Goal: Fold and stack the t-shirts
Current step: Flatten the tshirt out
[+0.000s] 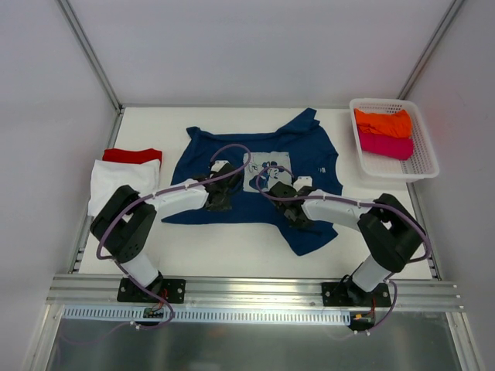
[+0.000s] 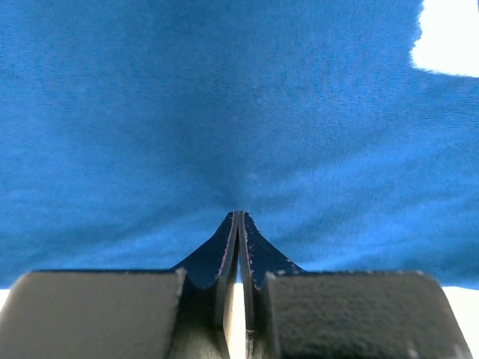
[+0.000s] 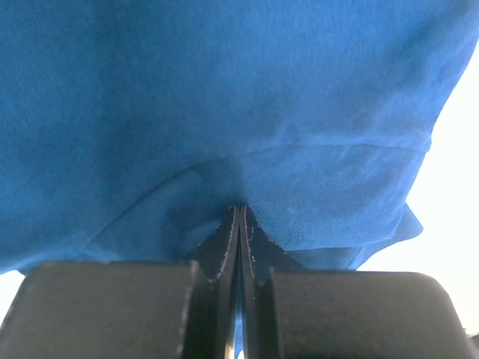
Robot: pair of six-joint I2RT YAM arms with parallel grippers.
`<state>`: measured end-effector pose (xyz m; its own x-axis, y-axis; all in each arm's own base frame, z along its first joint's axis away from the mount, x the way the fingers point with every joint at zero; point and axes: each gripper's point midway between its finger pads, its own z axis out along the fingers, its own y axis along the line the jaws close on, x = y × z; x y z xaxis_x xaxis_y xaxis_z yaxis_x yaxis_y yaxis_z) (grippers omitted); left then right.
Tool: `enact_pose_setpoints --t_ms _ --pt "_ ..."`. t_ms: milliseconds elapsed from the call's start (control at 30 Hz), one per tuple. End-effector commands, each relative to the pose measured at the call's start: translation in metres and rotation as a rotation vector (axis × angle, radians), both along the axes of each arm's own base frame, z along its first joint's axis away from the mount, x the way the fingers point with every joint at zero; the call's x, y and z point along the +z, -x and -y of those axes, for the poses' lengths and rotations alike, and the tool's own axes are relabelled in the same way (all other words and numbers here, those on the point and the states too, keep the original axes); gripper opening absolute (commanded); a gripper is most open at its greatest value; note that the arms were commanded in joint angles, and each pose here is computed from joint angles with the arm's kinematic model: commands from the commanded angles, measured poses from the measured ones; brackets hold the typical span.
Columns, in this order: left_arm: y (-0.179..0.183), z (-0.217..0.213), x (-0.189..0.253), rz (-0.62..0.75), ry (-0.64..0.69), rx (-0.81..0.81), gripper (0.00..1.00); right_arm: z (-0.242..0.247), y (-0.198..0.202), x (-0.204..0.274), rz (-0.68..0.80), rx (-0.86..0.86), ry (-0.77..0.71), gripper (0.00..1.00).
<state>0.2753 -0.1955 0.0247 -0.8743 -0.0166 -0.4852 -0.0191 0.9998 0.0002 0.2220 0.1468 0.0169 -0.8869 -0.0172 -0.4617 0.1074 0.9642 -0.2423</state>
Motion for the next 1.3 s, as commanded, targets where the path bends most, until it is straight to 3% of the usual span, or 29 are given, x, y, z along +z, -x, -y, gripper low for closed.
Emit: enact_pose_setpoints --t_ms 0,833,1033,1267 --pt "-0.002 -0.006 0.020 0.073 -0.006 -0.004 0.00 0.000 -0.006 -0.001 0.008 -0.030 0.036 0.00" --pt "0.017 -0.027 0.026 0.097 0.004 0.010 0.00 0.039 -0.072 0.011 0.001 -0.140 -0.014 0.01" --pt "0.020 -0.030 0.024 0.098 -0.003 0.020 0.00 0.025 -0.050 0.039 0.071 -0.110 -0.126 0.00" --pt "0.018 -0.025 0.023 0.088 0.009 0.018 0.00 0.022 -0.013 0.079 0.168 -0.059 -0.122 0.00"
